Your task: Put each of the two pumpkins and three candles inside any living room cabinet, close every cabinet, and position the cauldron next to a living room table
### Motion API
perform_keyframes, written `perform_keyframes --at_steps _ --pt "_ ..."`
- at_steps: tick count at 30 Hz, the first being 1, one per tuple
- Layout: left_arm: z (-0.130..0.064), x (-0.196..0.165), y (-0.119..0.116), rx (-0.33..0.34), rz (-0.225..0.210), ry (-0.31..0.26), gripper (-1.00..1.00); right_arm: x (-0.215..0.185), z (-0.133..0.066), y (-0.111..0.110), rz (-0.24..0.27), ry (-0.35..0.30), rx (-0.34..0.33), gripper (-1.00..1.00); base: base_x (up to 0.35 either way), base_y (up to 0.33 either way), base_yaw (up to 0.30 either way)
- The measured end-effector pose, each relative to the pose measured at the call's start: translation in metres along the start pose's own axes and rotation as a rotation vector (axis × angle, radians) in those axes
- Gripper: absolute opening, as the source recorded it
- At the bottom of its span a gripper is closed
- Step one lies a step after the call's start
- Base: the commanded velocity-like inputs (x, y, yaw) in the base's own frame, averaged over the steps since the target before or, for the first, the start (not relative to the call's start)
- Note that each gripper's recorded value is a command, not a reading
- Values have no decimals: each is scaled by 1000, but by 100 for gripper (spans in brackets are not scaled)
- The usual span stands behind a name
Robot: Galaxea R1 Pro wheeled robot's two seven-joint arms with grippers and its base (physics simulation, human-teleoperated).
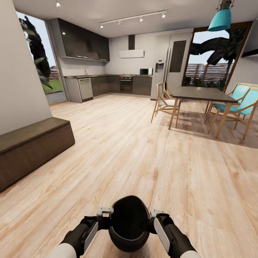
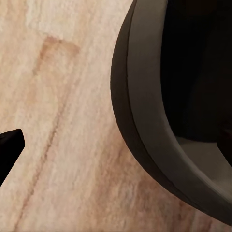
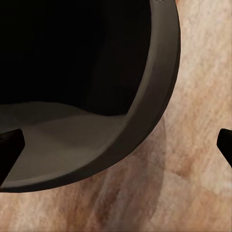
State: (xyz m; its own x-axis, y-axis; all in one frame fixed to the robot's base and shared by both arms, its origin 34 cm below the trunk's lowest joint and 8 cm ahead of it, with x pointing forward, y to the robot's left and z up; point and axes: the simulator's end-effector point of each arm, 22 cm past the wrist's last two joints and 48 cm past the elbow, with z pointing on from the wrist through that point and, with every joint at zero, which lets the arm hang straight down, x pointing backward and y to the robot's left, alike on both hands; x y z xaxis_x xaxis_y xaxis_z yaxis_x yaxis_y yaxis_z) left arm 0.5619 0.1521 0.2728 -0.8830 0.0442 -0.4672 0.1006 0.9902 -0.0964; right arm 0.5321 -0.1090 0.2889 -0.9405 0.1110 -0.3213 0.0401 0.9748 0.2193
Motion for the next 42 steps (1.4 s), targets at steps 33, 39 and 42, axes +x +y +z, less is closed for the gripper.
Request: perform_keyframes --at_steps 33,39,42 --pt "15 11 -3 2 -2 17 100 -46 7 -15 9 -87 74 100 0 0 0" --pt "22 20 -3 4 -4 36 100 -30 19 -19 10 -49 81 100 0 0 0" --pt "22 20 -3 5 -5 35 100 -29 19 -19 10 -47 82 100 0 0 0"
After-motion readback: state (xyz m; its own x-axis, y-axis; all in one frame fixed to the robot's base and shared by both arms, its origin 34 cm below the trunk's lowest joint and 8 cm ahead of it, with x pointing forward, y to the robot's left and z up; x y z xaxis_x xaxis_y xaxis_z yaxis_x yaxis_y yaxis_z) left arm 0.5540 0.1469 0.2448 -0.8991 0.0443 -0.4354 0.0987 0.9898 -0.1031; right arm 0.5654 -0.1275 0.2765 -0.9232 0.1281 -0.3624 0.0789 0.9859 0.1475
